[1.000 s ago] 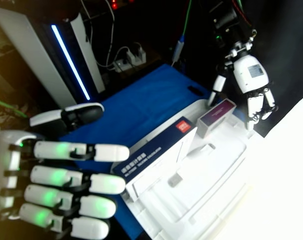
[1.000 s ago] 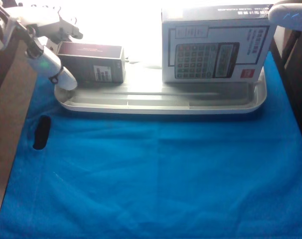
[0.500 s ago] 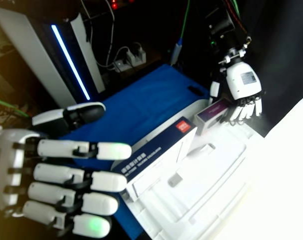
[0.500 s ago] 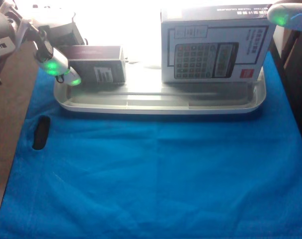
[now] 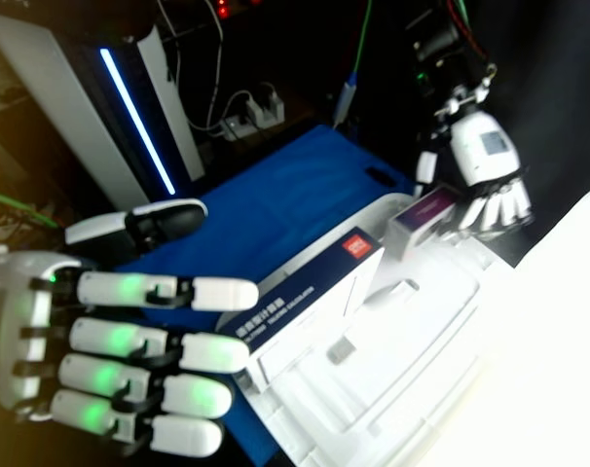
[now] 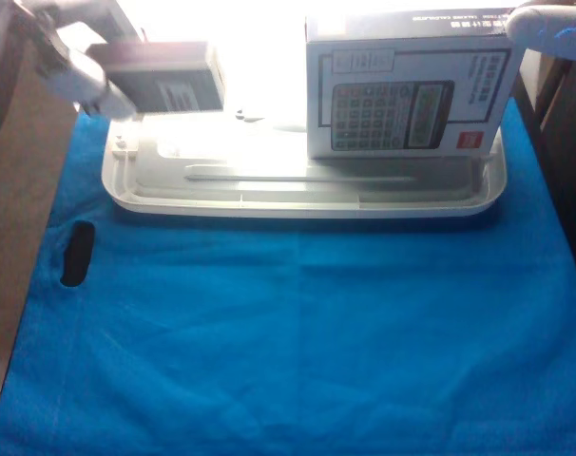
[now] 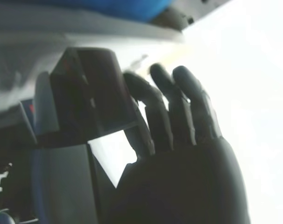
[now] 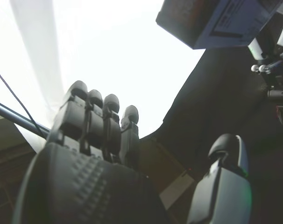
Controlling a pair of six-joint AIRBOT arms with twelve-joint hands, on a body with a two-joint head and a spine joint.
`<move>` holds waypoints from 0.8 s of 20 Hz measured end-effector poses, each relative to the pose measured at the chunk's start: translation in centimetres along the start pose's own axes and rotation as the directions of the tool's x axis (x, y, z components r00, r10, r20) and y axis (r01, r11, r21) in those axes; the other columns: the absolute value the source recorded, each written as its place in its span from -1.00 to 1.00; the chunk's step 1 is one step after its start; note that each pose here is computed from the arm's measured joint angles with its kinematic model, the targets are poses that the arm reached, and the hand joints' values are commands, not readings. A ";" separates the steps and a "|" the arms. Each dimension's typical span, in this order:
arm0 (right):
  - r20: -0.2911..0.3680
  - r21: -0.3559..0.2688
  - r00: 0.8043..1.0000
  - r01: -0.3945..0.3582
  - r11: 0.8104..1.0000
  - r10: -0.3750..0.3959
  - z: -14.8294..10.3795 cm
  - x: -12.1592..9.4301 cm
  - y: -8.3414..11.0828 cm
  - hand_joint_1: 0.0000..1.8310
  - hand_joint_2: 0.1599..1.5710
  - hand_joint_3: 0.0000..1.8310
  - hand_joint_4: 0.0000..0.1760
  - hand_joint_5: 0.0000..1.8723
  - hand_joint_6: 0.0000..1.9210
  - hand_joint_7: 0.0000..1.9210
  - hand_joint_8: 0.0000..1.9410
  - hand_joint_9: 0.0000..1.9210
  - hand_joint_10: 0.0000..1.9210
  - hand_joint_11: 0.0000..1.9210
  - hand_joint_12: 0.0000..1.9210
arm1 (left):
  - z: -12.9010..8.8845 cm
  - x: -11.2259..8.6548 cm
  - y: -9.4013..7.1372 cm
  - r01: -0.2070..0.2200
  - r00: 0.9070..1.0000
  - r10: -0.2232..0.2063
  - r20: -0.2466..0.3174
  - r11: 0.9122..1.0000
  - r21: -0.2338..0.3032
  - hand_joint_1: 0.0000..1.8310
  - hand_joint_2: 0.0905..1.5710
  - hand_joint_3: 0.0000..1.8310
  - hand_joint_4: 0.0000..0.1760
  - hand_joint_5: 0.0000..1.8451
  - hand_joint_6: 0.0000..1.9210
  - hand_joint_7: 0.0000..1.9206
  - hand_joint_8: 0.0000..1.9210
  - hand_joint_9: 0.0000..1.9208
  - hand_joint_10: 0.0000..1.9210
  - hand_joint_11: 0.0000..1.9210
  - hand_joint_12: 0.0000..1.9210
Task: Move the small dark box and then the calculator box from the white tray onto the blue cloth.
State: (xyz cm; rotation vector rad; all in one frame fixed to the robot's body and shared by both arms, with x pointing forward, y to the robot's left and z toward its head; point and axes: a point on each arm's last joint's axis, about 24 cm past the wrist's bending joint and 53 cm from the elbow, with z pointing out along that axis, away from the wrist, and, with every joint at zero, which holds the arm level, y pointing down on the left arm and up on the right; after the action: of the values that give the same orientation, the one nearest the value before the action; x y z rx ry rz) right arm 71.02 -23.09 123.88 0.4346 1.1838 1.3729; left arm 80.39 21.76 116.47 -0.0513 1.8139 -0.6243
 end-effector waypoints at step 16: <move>0.001 0.000 1.000 -0.009 1.000 0.009 0.0 0.0 0.0 -0.28 -0.12 -1.00 -0.12 -0.62 -1.00 -0.72 -1.00 -0.83 -1.00 -0.85 -0.98 | -14.1 -3.8 -11.7 -0.269 0.963 0.237 0.132 0.891 0.365 0.23 0.27 -1.00 -0.71 0.29 -0.36 -0.16 0.24 -0.43 0.59 -0.72 1.00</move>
State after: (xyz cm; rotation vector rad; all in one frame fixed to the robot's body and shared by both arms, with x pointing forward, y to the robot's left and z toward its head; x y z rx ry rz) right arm 71.02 -23.11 123.89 0.4407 1.1824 1.3801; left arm 65.86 18.50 127.73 0.4105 1.5561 -0.7624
